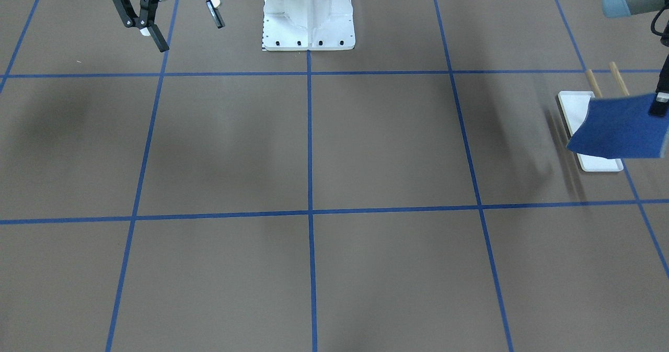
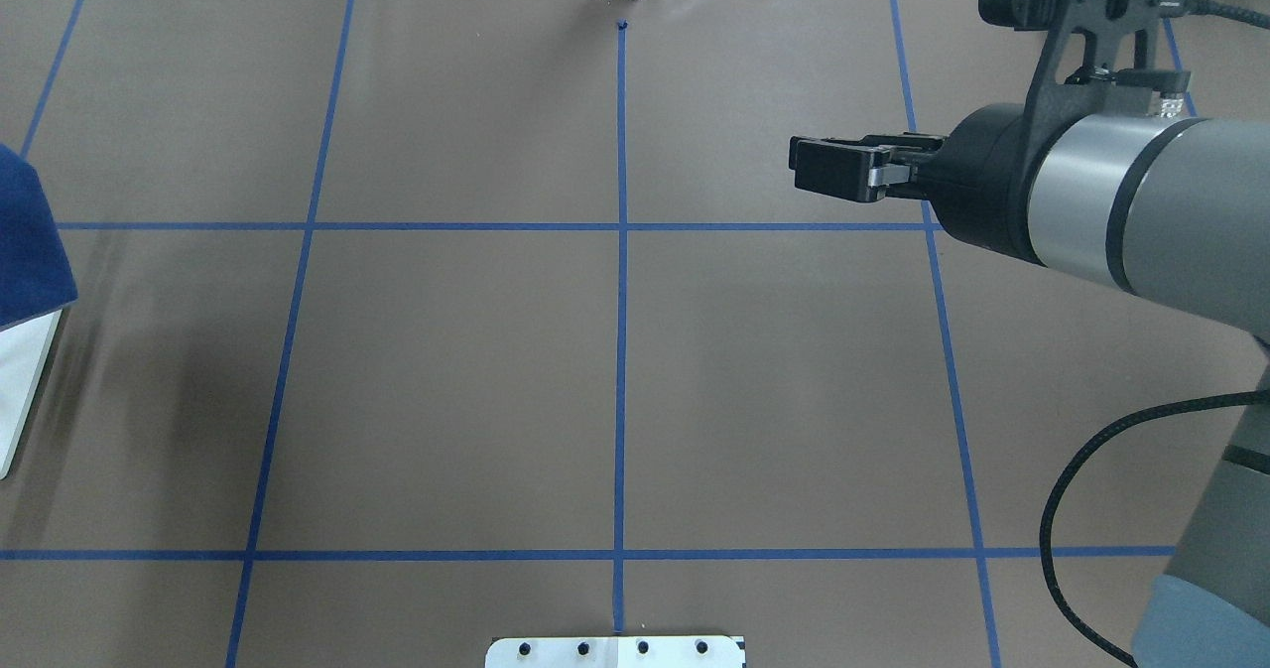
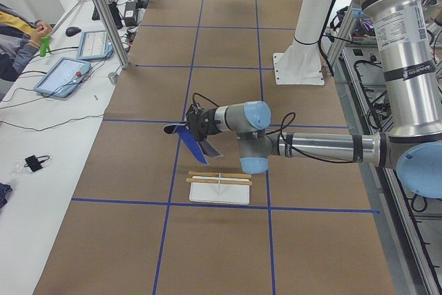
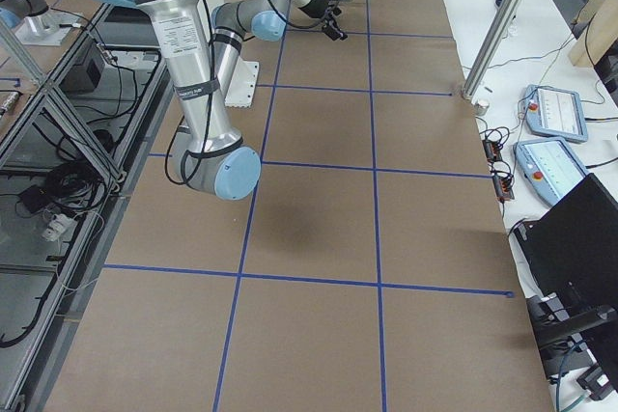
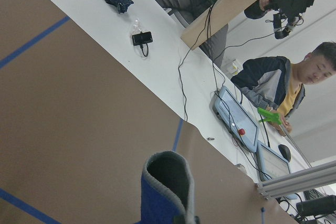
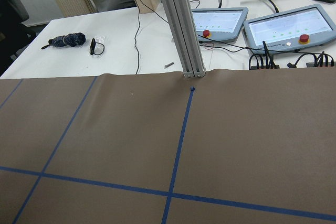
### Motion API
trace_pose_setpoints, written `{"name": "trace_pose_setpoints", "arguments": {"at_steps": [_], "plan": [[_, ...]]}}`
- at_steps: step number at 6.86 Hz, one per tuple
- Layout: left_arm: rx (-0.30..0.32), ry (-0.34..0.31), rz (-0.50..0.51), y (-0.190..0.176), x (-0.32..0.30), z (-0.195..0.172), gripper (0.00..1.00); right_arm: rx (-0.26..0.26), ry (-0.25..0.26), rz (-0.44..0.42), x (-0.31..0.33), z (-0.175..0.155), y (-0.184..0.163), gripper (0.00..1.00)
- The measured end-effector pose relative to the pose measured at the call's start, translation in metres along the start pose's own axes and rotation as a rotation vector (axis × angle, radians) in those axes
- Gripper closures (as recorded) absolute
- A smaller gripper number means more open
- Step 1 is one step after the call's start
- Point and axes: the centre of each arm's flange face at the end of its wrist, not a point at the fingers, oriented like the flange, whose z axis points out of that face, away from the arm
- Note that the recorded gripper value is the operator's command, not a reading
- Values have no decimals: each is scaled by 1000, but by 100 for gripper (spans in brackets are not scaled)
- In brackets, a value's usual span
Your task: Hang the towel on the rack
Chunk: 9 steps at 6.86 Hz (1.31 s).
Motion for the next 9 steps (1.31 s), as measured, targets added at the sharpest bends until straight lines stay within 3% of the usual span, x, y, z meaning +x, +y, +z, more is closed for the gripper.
{"name": "trace_pose_setpoints", "arguments": {"at_steps": [2, 4, 7, 9], "plan": [[20, 27, -61, -1, -31, -11, 100, 0, 6, -1, 2, 1, 0, 0], [26, 12, -109, 2, -56, -38, 100, -3, 18, -1, 8, 1, 2, 0], [63, -88, -134, 0, -108, -70, 100, -5, 116, 10, 52, 2, -3, 0], [81, -143, -144, -3, -135, -70, 100, -73, 229, 20, 92, 1, -19, 0]]}}
